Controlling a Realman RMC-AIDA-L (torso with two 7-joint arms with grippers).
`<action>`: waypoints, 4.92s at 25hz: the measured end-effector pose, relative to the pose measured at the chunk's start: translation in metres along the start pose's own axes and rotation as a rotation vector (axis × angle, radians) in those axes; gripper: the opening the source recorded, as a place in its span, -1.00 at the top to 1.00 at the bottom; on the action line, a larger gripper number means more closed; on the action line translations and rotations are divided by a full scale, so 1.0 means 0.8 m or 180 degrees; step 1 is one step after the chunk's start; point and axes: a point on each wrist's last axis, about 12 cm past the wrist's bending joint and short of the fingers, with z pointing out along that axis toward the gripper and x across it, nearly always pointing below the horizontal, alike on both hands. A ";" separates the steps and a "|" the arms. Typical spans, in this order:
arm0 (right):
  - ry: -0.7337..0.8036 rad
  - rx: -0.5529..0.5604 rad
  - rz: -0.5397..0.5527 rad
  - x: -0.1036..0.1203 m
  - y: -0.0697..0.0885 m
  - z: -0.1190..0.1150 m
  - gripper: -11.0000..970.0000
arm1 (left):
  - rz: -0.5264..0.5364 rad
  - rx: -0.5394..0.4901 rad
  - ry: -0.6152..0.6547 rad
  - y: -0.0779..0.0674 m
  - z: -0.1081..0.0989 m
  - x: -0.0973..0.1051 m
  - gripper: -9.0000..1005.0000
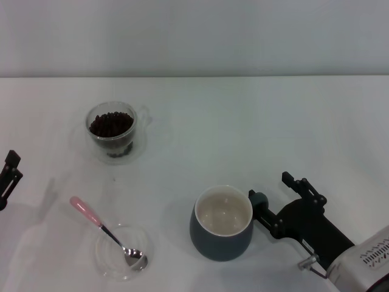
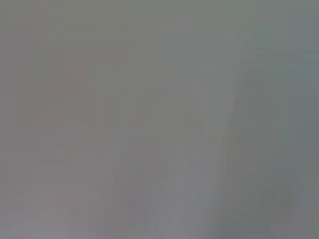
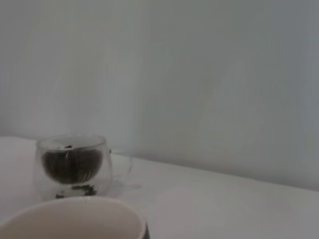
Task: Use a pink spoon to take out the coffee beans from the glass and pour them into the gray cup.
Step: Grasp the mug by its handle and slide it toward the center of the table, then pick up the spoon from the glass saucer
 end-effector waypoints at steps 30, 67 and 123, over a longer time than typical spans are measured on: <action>0.0021 -0.0530 0.0137 0.018 -0.046 -0.036 -0.70 | 0.0001 0.0040 -0.0084 -0.002 -0.004 -0.003 -0.77; -0.1075 0.0931 0.0145 -0.022 -0.140 -0.083 -0.70 | -0.2496 -0.0134 0.0827 0.069 -0.033 -0.001 -0.77; -0.1357 0.0729 0.0155 -0.047 -0.137 -0.049 -0.69 | -0.2116 0.0904 0.2249 0.005 0.065 0.013 -0.15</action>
